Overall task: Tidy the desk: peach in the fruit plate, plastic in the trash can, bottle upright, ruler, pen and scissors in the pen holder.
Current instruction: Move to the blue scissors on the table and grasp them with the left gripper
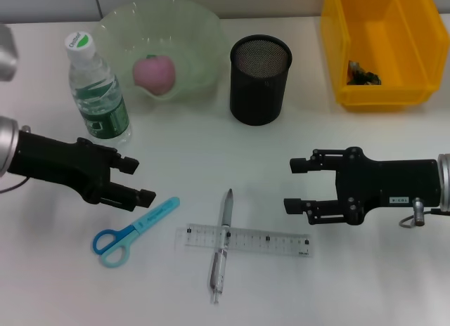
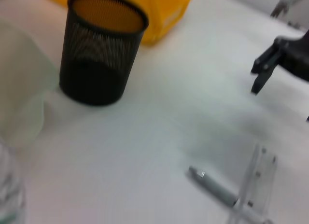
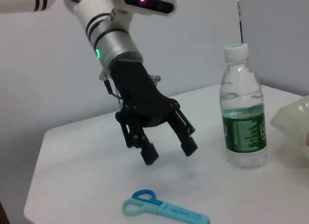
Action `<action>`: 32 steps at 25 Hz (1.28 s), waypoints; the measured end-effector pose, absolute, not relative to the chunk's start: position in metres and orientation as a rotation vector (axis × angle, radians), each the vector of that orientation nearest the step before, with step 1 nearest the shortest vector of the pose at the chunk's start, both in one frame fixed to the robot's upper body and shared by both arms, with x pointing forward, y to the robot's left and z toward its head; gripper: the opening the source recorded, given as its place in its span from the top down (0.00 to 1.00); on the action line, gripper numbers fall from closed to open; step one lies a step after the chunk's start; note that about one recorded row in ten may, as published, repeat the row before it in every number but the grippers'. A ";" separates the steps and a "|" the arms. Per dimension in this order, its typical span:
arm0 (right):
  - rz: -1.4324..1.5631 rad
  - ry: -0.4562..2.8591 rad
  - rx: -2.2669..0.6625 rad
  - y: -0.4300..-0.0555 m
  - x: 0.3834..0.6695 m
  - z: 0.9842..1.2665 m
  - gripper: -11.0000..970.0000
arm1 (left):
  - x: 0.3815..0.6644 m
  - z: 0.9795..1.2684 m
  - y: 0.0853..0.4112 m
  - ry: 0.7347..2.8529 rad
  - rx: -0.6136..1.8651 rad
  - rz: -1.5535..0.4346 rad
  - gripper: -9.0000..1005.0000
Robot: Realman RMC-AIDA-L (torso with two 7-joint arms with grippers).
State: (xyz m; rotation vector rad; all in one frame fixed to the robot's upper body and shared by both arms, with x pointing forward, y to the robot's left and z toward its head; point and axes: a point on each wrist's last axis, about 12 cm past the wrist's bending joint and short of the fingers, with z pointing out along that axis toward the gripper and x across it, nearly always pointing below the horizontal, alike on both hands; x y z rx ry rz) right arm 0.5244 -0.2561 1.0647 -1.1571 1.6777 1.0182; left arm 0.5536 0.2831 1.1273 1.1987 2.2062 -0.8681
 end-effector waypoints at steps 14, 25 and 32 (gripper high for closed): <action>0.995 1.666 -1.150 -0.256 0.528 1.067 0.25 | 0.581 1.166 0.225 2.504 1.424 -0.509 0.21; 0.964 1.660 -1.145 -0.253 0.536 1.070 0.25 | 0.586 1.166 0.187 2.632 1.523 -0.208 0.22; 0.966 1.643 -1.135 -0.247 0.543 1.075 0.25 | 0.586 1.159 0.184 2.684 1.537 -0.184 0.22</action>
